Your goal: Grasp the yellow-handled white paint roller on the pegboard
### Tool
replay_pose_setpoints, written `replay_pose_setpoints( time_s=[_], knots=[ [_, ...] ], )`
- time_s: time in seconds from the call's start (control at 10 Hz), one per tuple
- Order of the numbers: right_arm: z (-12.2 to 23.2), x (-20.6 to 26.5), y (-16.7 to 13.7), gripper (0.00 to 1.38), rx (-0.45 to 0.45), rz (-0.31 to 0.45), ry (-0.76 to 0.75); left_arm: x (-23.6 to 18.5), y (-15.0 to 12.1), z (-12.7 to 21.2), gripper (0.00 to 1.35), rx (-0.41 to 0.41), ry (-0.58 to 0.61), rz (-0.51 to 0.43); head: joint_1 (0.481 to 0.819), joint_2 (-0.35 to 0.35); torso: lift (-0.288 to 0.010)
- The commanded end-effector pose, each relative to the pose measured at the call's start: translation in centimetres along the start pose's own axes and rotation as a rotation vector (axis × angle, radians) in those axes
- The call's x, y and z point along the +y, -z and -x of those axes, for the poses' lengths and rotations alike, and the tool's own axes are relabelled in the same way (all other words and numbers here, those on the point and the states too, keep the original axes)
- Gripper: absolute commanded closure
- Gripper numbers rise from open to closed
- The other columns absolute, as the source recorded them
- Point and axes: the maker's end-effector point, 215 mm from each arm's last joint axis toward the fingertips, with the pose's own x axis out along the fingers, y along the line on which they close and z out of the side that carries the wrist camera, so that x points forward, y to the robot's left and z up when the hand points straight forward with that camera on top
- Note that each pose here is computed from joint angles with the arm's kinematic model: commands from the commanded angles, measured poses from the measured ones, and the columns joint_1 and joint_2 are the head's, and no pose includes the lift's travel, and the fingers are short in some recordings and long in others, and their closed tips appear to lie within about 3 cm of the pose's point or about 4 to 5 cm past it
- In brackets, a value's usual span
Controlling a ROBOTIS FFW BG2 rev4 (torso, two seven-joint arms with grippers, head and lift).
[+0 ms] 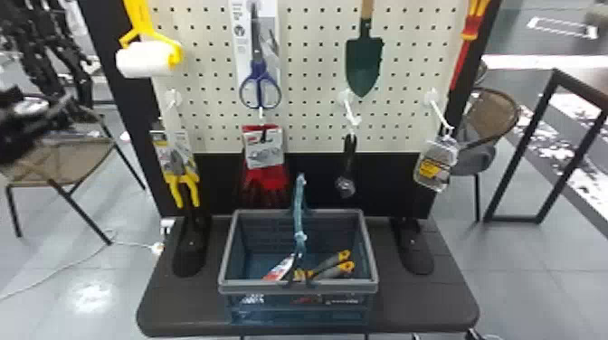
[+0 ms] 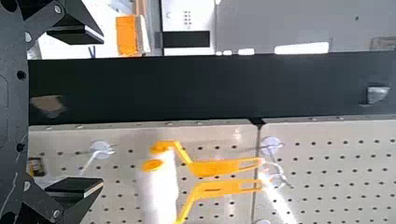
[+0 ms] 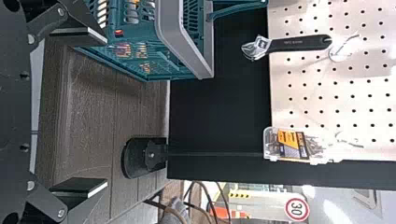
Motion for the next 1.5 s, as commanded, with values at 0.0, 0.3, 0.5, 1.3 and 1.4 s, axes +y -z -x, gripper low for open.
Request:
replay_pose_setpoints(
  time_s=[0.0, 0.3, 0.5, 1.3, 1.4],
  knots=[
    [0.0, 0.1, 0.1, 0.22, 0.004, 0.003, -0.005, 0.3, -2.9, -1.3, 0.22, -0.017, 0.027, -0.006, 0.549, 0.0, -0.1],
    [-0.1, -0.1, -0.1, 0.22, 0.002, 0.007, -0.007, -1.9, -6.1, -4.3, 0.22, -0.035, 0.118, -0.005, 0.549, 0.0, -0.1],
    [-0.2, -0.2, -0.1, 0.22, 0.004, 0.008, -0.007, -5.9, -7.0, -6.0, 0.22, -0.026, 0.242, 0.019, 0.549, 0.0, -0.1],
    [-0.5, -0.1, -0.1, 0.22, 0.006, 0.013, -0.019, -13.2, -6.9, -10.0, 0.22, 0.016, 0.541, 0.048, 0.549, 0.0, -0.1],
    [-0.5, -0.1, -0.1, 0.22, 0.006, 0.011, -0.018, -13.8, -6.8, -10.4, 0.22, 0.015, 0.583, 0.046, 0.549, 0.0, -0.1]
  ],
)
